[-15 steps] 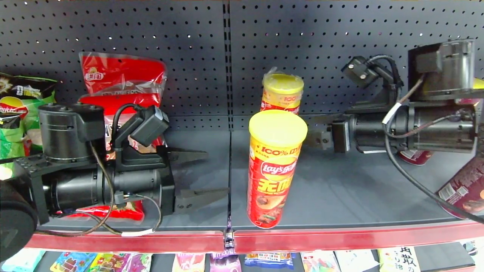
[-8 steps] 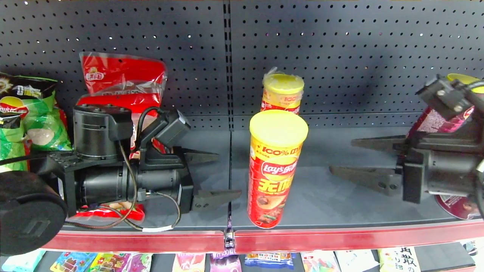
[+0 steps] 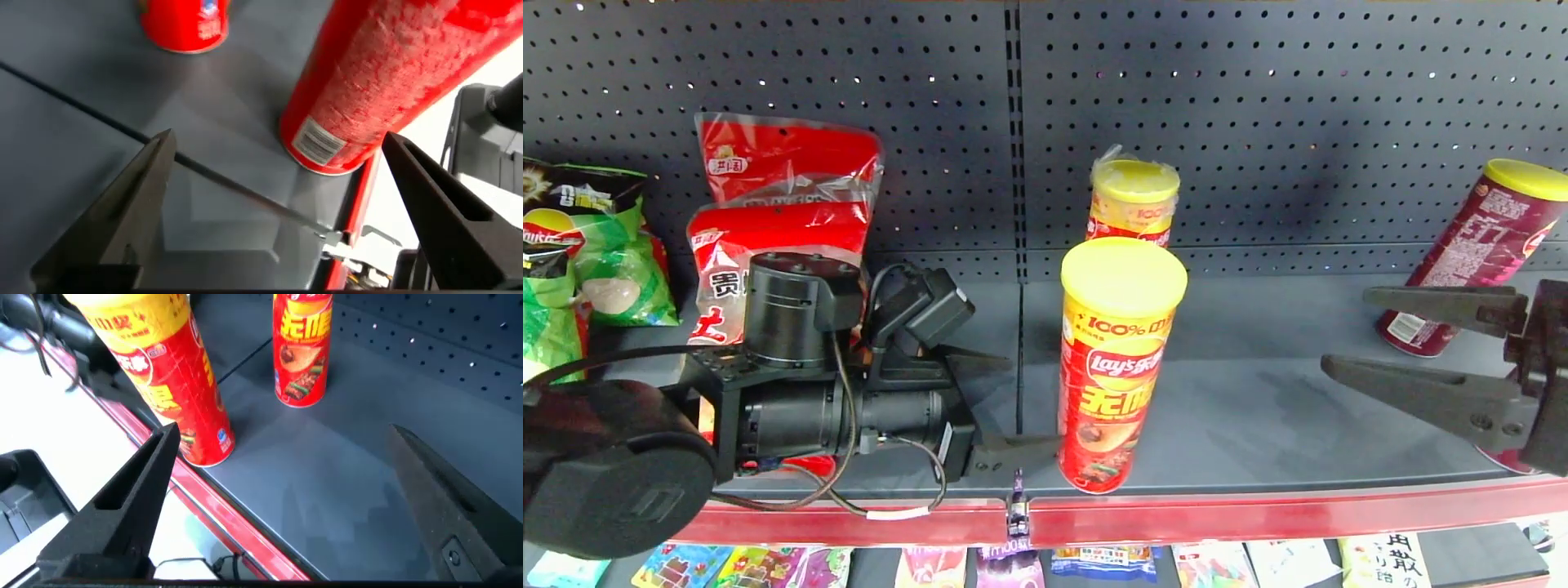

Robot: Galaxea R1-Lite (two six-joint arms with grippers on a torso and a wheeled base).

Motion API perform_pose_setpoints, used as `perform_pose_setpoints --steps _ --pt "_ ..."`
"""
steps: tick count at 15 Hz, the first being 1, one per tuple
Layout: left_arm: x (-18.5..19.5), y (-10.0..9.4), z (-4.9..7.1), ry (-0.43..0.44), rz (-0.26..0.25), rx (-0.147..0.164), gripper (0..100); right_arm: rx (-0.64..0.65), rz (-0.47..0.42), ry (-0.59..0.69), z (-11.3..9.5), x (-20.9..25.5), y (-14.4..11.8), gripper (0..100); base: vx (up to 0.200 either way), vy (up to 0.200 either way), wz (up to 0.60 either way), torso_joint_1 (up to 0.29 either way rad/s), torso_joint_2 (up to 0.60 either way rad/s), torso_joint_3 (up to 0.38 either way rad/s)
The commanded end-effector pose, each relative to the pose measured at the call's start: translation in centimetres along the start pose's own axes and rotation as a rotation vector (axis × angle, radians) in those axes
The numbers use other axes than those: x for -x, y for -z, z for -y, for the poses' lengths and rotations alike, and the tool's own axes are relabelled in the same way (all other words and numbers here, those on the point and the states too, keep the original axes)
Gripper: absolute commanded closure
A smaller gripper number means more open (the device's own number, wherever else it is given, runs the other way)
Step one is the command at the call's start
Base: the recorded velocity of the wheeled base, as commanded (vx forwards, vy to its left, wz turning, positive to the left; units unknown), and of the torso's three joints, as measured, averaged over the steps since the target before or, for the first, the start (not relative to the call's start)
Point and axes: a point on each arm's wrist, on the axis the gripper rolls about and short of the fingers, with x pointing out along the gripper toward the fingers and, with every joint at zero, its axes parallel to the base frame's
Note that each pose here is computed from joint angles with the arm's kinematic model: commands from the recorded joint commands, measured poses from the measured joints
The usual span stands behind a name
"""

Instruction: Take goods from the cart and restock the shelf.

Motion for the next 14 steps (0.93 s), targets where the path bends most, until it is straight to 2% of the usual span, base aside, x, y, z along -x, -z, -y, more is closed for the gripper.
perform_pose_setpoints --steps 1,8,11,12,14 --pt "-0.6 0.4 -0.2 0.0 -0.018 0.009 0 0.001 0.02 0.001 -0.1 0.6 -0.2 0 0.0 0.0 0.0 0.0 0.0 0.0" --pt "-0.4 1.4 -0.3 -0.033 -0.05 0.028 0 -0.003 0.032 0.016 0.1 0.7 -0.4 0 0.0 0.0 0.0 0.0 0.0 0.0" --pt "-0.6 1.6 -0.5 -0.053 -0.058 0.029 0 -0.005 0.032 0.022 0.2 0.7 -0.4 0 0.0 0.0 0.0 0.0 0.0 0.0" --pt "-1.0 1.7 -0.8 -0.063 -0.067 0.014 0 -0.005 0.031 0.021 0.2 0.7 -0.4 0 0.0 0.0 0.0 0.0 0.0 0.0" --pt "-1.1 1.9 -0.8 -0.062 -0.072 0.016 0 -0.005 0.031 0.023 0.2 0.6 -0.4 0 0.0 0.0 0.0 0.0 0.0 0.0"
